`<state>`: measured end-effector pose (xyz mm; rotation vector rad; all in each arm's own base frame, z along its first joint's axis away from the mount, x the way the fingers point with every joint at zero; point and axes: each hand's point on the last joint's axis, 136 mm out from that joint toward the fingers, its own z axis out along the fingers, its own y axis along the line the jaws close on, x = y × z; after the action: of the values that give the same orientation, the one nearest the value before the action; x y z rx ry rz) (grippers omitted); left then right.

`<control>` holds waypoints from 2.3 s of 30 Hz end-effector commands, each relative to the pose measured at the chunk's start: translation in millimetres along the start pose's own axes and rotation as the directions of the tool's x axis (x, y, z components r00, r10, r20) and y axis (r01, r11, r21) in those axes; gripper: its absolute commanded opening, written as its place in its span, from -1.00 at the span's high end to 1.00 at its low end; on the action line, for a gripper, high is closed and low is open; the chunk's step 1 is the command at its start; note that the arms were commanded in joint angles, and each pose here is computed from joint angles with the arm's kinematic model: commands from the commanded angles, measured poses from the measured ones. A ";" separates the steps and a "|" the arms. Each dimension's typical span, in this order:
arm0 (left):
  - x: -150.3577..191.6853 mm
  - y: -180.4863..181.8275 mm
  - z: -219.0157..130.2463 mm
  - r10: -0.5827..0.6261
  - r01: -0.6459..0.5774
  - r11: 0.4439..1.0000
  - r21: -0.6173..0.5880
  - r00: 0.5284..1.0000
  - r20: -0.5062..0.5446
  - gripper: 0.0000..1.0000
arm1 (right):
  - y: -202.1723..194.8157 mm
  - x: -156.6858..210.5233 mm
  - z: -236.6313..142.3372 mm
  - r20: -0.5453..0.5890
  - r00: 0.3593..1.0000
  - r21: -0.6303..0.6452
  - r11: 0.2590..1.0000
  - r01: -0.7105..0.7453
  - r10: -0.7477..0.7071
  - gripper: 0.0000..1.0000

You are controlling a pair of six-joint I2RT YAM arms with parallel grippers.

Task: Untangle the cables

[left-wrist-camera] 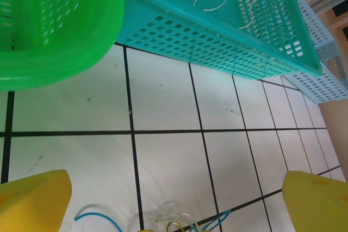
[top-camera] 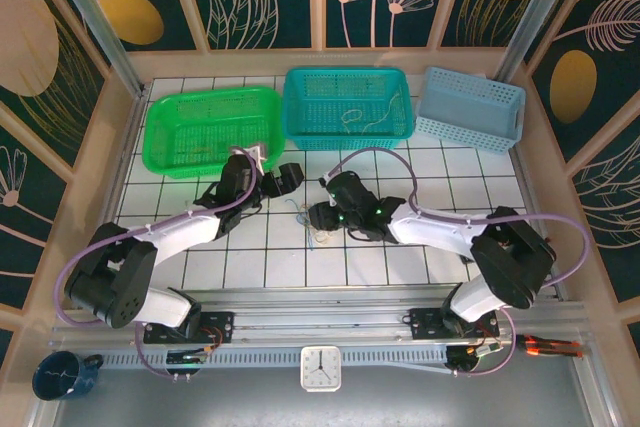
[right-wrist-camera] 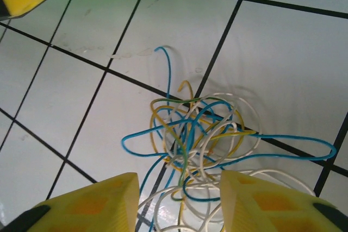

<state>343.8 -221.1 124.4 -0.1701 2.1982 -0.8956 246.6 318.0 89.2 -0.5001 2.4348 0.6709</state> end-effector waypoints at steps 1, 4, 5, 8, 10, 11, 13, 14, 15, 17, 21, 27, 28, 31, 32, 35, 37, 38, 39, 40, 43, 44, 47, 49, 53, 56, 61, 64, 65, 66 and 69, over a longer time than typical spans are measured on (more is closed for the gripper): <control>-0.3 0.8 -6.8 -0.029 0.029 1.000 -0.001 1.000 0.005 -0.98 | 0.0 -11.0 6.9 0.015 0.999 -0.008 0.999 0.033 -0.033 0.07; -1.3 0.2 -6.8 -0.028 0.028 1.000 -0.001 1.000 0.006 -0.98 | -3.6 -12.0 15.7 0.014 0.999 -0.006 1.000 0.031 -0.030 0.06; -1.4 0.1 -6.5 -0.029 0.029 1.000 0.000 1.000 0.004 -0.98 | -6.2 -12.7 19.6 0.014 1.000 -0.003 1.000 0.023 -0.023 0.08; 0.3 -0.4 -3.7 -0.027 0.027 1.000 0.002 1.000 -0.008 -0.98 | -16.0 -21.3 26.9 0.034 0.999 0.007 1.000 -0.011 0.011 0.22; 2.0 -0.4 -1.9 -0.026 0.026 1.000 0.002 0.999 -0.018 -0.98 | -25.6 -32.4 27.1 0.063 0.997 0.014 0.999 -0.047 0.046 0.40; 2.5 -0.4 -1.0 -0.026 0.026 1.000 0.004 0.999 -0.023 -0.98 | -32.0 -40.0 26.1 0.084 0.994 0.020 0.997 -0.071 0.069 0.45; 4.7 0.7 0.6 -0.026 0.026 1.000 0.002 0.999 -0.033 -0.98 | -44.0 -52.6 22.6 0.115 0.986 0.024 0.992 -0.121 0.117 0.45; 5.5 0.8 0.8 -0.027 0.027 1.000 0.001 0.999 -0.036 -0.98 | -46.5 -58.8 19.6 0.128 0.983 0.013 0.991 -0.136 0.134 0.41; 5.3 0.6 0.6 -0.026 0.026 1.000 0.002 0.999 -0.035 -0.97 | -46.8 -62.8 16.5 0.136 0.981 0.003 0.990 -0.142 0.141 0.36; 6.4 1.3 0.3 -0.024 0.024 1.000 0.001 0.999 -0.039 -0.98 | -41.4 -67.8 8.4 0.145 0.981 -0.016 0.992 -0.127 0.128 0.27; 7.7 2.1 -0.4 -0.021 0.021 1.000 0.001 0.999 -0.039 -0.98 | -33.4 -58.7 -5.5 0.133 0.985 -0.041 0.993 -0.107 0.112 0.12; 11.4 4.2 0.9 -0.021 0.021 1.000 0.000 0.999 -0.049 -0.97 | -23.4 -24.2 -24.4 0.094 0.992 -0.035 0.996 -0.077 0.080 0.02; 11.6 4.0 1.2 -0.020 0.020 1.000 0.001 0.998 -0.051 -0.98 | -20.2 -18.6 -27.5 0.087 0.994 -0.036 0.997 -0.068 0.071 0.02; 12.4 4.8 1.6 -0.016 0.016 1.000 -0.001 0.998 -0.055 -0.98 | -10.4 2.8 -33.5 0.054 0.998 -0.041 0.999 -0.025 0.027 0.02; 12.3 4.4 1.5 -0.016 0.016 1.000 0.000 0.998 -0.054 -0.98 | -8.9 10.8 -34.5 0.038 0.999 -0.041 0.999 -0.013 0.014 0.02; 12.4 4.9 1.6 -0.016 0.016 1.000 -0.001 0.998 -0.055 -0.98 | -4.6 29.5 -36.8 0.005 1.000 -0.048 0.999 0.020 -0.020 0.02; 12.6 4.5 1.5 -0.015 0.015 1.000 0.001 0.998 -0.056 -0.98 | -3.7 41.3 -36.2 -0.018 0.999 -0.058 0.998 0.033 -0.034 0.03; 12.5 4.6 1.5 -0.015 0.015 1.000 0.001 0.998 -0.056 -0.98 | -2.7 46.5 -35.7 -0.029 0.999 -0.066 0.997 0.040 -0.042 0.05; 12.0 4.1 1.2 -0.014 0.015 1.000 0.002 0.998 -0.054 -0.98 | -1.4 49.5 -35.3 -0.035 0.998 -0.072 0.996 0.043 -0.046 0.06; 12.4 4.0 1.2 -0.014 0.014 1.000 0.002 0.998 -0.055 -0.98 | -0.1 53.3 -34.5 -0.043 0.998 -0.079 0.996 0.052 -0.055 0.07; 11.9 5.2 0.7 -0.016 0.016 1.000 -0.002 0.999 -0.052 -0.98 | 1.2 61.8 -30.6 -0.058 0.996 -0.085 0.994 0.067 -0.072 0.10; 12.3 4.6 0.4 -0.017 0.017 1.000 0.000 0.999 -0.052 -0.98 | 0.6 62.7 -28.7 -0.059 0.996 -0.083 0.994 0.068 -0.073 0.11; 12.8 5.0 0.1 -0.021 0.021 1.000 0.001 0.998 -0.051 -0.97 | -1.4 63.0 -22.6 -0.060 0.995 -0.073 0.995 0.074 -0.078 0.14; 12.9 5.2 -0.2 -0.023 0.023 1.000 0.001 0.998 -0.051 -0.98 | -0.8 61.8 -18.5 -0.060 0.995 -0.071 0.994 0.082 -0.086 0.16; 11.2 4.1 -0.7 -0.022 0.022 1.000 0.002 0.999 -0.045 -0.98 | 0.1 60.9 -9.3 -0.068 0.992 -0.068 0.993 0.099 -0.103 0.18; 10.4 3.7 -1.0 -0.021 0.021 1.000 0.002 0.999 -0.043 -0.98 | -0.5 59.5 -3.1 -0.071 0.991 -0.060 0.992 0.107 -0.111 0.20; 11.4 4.9 -0.7 -0.023 0.023 1.000 0.000 0.999 -0.045 -0.98 | -2.1 54.0 4.0 -0.063 0.992 -0.046 0.993 0.108 -0.111 0.28; 12.1 5.4 -0.3 -0.022 0.022 1.000 0.000 0.999 -0.047 -0.98 | -7.0 50.5 6.2 -0.055 0.994 -0.031 0.995 0.096 -0.098 0.35; 12.9 5.3 -0.4 -0.021 0.021 1.000 0.001 0.999 -0.049 -0.98 | -8.1 48.6 6.8 -0.051 0.994 -0.029 0.995 0.092 -0.093 0.37; 12.9 5.4 -0.3 -0.022 0.022 1.000 0.001 0.999 -0.048 -0.98 | -9.1 46.6 7.0 -0.046 0.995 -0.028 0.996 0.088 -0.089 0.38; 13.6 5.4 -0.2 -0.022 0.022 1.000 0.003 0.998 -0.050 -0.97 | -10.0 42.0 7.2 -0.038 0.996 -0.027 0.996 0.081 -0.082 0.52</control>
<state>337.8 -223.6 119.0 -0.1677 2.2299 -0.9204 207.1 298.8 43.9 -0.6499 2.4784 0.6656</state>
